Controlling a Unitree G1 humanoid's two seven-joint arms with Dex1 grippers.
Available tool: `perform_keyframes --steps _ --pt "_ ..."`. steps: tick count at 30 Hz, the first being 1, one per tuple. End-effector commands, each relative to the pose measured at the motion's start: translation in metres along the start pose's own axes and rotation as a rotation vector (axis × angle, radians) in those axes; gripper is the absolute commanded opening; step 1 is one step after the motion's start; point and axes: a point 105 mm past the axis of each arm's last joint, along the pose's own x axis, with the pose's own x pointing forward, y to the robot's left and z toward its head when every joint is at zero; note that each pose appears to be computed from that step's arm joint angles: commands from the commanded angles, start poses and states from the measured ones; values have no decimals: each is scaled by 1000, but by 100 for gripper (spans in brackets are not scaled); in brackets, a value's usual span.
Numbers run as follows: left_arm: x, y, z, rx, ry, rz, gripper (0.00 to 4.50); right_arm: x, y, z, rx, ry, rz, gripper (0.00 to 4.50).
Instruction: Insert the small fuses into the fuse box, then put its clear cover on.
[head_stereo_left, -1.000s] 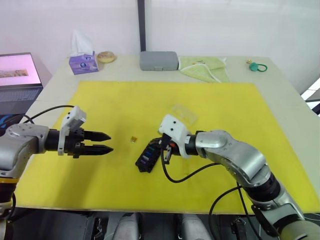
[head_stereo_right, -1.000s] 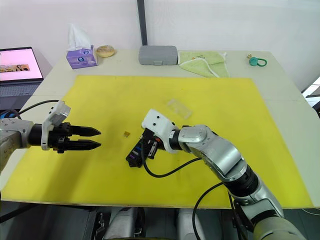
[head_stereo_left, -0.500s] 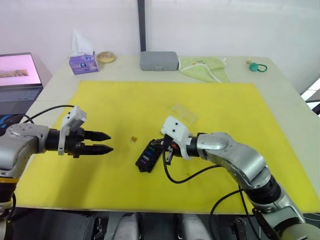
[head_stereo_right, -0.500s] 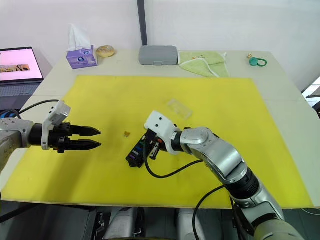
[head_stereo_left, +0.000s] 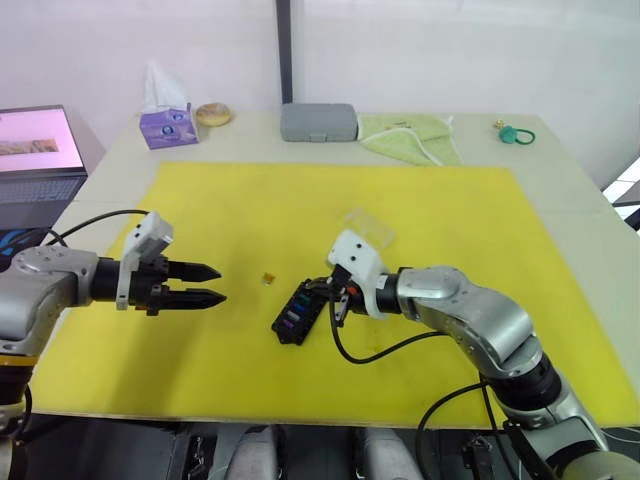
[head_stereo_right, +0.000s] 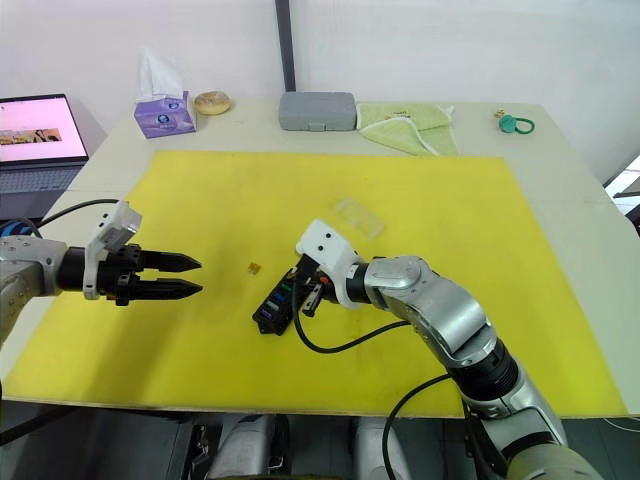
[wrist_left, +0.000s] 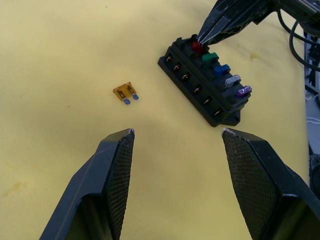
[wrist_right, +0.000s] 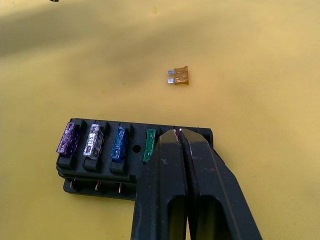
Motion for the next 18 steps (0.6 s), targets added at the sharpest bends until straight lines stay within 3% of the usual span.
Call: perform_keyframes --steps 1,18 --pt "-3 -1 10 48 -9 10 293 3 6 -13 37 48 29 7" --pt "-3 0 8 47 -9 18 293 7 12 -18 38 75 49 7"
